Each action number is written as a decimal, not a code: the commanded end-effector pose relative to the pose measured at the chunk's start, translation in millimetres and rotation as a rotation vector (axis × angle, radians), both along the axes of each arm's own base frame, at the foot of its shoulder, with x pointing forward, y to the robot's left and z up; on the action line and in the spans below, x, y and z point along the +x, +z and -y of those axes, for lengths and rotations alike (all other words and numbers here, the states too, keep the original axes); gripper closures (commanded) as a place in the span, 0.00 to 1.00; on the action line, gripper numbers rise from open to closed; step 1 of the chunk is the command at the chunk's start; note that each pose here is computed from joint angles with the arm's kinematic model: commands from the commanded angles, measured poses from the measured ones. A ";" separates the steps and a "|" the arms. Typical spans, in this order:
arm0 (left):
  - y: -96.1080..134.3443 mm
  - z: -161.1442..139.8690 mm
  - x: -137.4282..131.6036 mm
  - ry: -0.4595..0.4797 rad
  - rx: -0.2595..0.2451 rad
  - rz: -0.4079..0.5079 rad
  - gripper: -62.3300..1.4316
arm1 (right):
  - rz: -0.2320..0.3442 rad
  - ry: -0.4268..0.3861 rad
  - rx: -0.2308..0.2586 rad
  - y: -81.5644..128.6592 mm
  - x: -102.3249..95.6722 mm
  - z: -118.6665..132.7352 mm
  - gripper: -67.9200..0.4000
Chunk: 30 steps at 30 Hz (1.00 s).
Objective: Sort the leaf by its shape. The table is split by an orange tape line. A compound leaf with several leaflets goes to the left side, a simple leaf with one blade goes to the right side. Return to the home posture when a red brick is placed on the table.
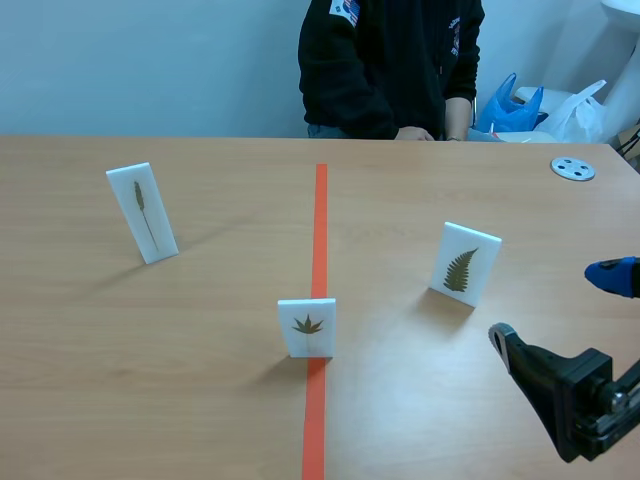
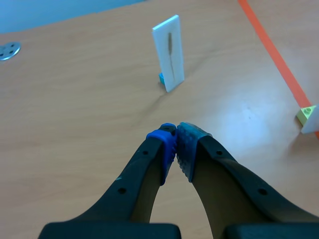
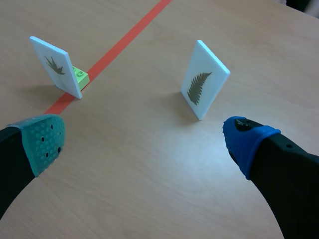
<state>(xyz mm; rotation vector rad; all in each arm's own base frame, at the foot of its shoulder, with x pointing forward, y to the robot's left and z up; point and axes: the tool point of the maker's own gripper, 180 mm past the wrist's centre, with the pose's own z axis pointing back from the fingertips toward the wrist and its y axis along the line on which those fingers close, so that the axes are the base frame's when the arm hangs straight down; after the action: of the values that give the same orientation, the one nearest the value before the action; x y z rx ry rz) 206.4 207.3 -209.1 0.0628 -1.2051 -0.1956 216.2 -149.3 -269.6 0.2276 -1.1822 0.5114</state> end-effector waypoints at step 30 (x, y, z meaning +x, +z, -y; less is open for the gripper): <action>15.5 41.6 1.6 -0.258 -0.027 0.068 0.00 | 0.043 0.006 0.011 11.9 5.8 -2.9 0.02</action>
<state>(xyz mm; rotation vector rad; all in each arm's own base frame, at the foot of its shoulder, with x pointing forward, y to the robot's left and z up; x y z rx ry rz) 206.7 167.0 -198.1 -0.1048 -1.2598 -0.4115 216.2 -149.3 -269.6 0.2276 -1.1822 0.5114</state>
